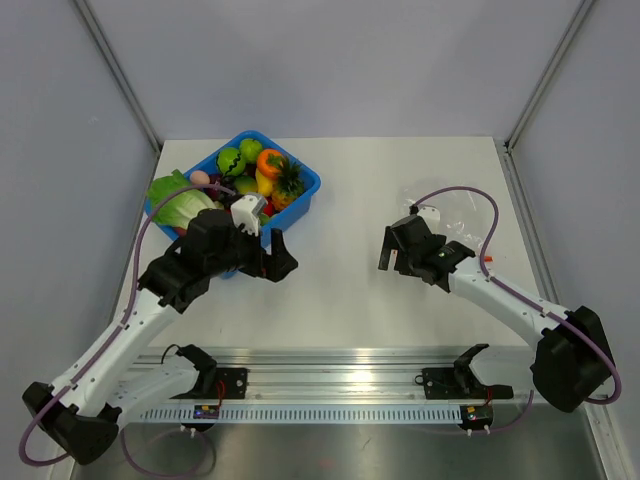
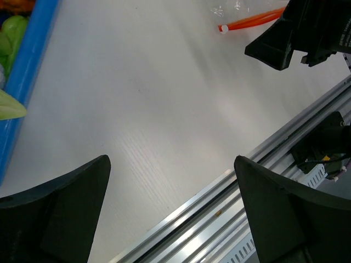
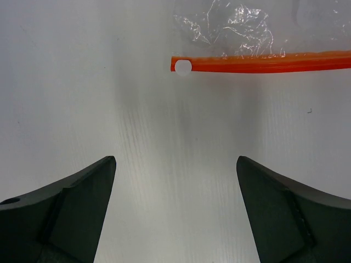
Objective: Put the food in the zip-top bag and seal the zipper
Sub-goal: Pick up the zipper food storage bag at the center of the board.
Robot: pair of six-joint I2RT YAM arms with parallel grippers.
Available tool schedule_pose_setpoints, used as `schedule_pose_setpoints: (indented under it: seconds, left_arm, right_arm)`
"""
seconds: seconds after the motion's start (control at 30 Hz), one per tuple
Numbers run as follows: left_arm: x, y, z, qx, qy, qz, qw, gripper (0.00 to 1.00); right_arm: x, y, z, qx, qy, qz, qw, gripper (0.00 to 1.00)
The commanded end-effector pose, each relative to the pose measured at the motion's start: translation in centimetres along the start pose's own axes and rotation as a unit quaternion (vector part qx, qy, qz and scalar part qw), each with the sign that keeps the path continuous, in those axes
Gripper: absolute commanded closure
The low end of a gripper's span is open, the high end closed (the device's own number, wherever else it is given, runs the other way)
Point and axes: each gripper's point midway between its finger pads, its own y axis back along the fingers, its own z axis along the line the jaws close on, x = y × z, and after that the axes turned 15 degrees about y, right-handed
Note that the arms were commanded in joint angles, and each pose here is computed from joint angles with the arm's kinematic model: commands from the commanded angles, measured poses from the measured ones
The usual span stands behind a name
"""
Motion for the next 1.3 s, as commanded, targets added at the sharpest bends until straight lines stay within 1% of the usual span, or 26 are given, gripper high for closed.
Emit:
schedule_pose_setpoints:
  seconds: [0.0,0.33,0.43,0.53,0.57,0.63,0.67,0.7,0.77,0.83,0.9,0.93,1.03,1.07,1.1,1.13,1.17,1.2,1.23,1.27]
  left_arm:
    - [-0.4,-1.0,-1.7,0.026,-0.01,-0.005,1.0,0.01]
    - [0.9,-2.5,-2.6,0.021,-0.028,0.023,0.999,0.01]
    - [0.9,-2.7,-2.5,0.015,-0.031,0.026,0.999,0.01]
    - [1.1,-2.8,-2.3,0.003,-0.033,0.031,0.999,0.01]
    - [1.1,-2.8,-2.3,0.002,-0.034,0.029,0.999,0.01]
    - [1.0,-3.0,-2.2,0.0,-0.033,0.027,0.999,0.01]
    - [1.0,-3.0,-2.3,-0.001,-0.034,0.026,0.999,0.01]
    - [0.8,-3.2,-2.0,-0.009,-0.035,0.024,0.999,0.01]
    - [0.9,-3.3,-2.0,-0.021,-0.039,0.028,0.999,0.01]
    - [1.2,-3.6,-1.7,-0.034,-0.043,0.035,0.998,0.01]
    - [1.3,-3.8,-1.7,-0.034,-0.044,0.037,0.998,0.01]
    - [1.3,-3.9,-1.8,-0.033,-0.043,0.038,0.998,0.01]
    - [1.3,-3.9,-2.0,-0.03,-0.043,0.037,0.998,0.01]
    - [1.2,-3.8,-2.0,-0.031,-0.043,0.035,0.998,0.01]
    - [1.2,-3.8,-2.0,-0.031,-0.045,0.034,0.998,0.01]
    - [1.1,-3.6,-2.1,-0.03,-0.045,0.032,0.998,0.01]
    - [1.2,-3.5,-2.0,-0.032,-0.043,0.031,0.998,0.01]
    - [1.2,-3.4,-2.0,-0.033,-0.044,0.032,0.998,0.01]
    - [1.2,-3.2,-1.9,-0.032,-0.044,0.029,0.998,0.01]
    - [1.3,-3.0,-1.9,-0.032,-0.043,0.028,0.998,0.01]
  right_arm:
    - [-1.1,0.1,-0.1,0.005,-0.011,-0.025,1.0,0.0]
    - [-1.0,0.4,0.2,-0.011,0.0,-0.03,0.999,0.01]
    - [-1.2,0.6,-0.4,-0.003,0.017,-0.038,0.999,0.0]
    - [-2.0,0.8,-2.5,0.052,0.04,-0.053,0.996,0.01]
    - [-2.4,1.0,-3.1,0.067,0.063,-0.059,0.994,0.01]
    - [-3.4,1.4,-4.8,0.111,0.084,-0.08,0.987,0.01]
    - [-4.2,1.6,-6.0,0.141,0.11,-0.093,0.979,0.01]
    - [-4.5,1.9,-6.7,0.161,0.116,-0.099,0.975,0.01]
    - [-5.1,2.5,-7.9,0.195,0.126,-0.1,0.968,0.01]
    - [-5.5,2.5,-8.5,0.207,0.129,-0.079,0.967,0.0]
    - [-5.4,1.9,-8.8,0.215,0.116,-0.055,0.968,0.01]
    - [-5.7,1.8,-9.2,0.214,0.086,-0.046,0.972,0.01]
    - [-5.0,0.5,-9.8,0.207,0.033,-0.023,0.977,0.0]
    - [-4.8,-0.4,-10.2,0.185,-0.023,-0.018,0.982,0.01]
    - [-4.7,-0.7,-10.4,0.168,-0.055,-0.018,0.984,0.0]
    - [-4.1,-1.6,-9.5,0.127,-0.105,-0.015,0.986,0.01]
    - [-3.9,-2.0,-11.1,0.125,-0.151,-0.018,0.98,0.0]
    - [-4.1,-1.9,-11.1,0.106,-0.179,-0.032,0.978,0.01]
    - [-3.7,-2.7,-10.4,0.071,-0.216,-0.039,0.973,0.01]
    - [-3.9,-2.5,-11.0,0.063,-0.243,-0.052,0.967,0.01]
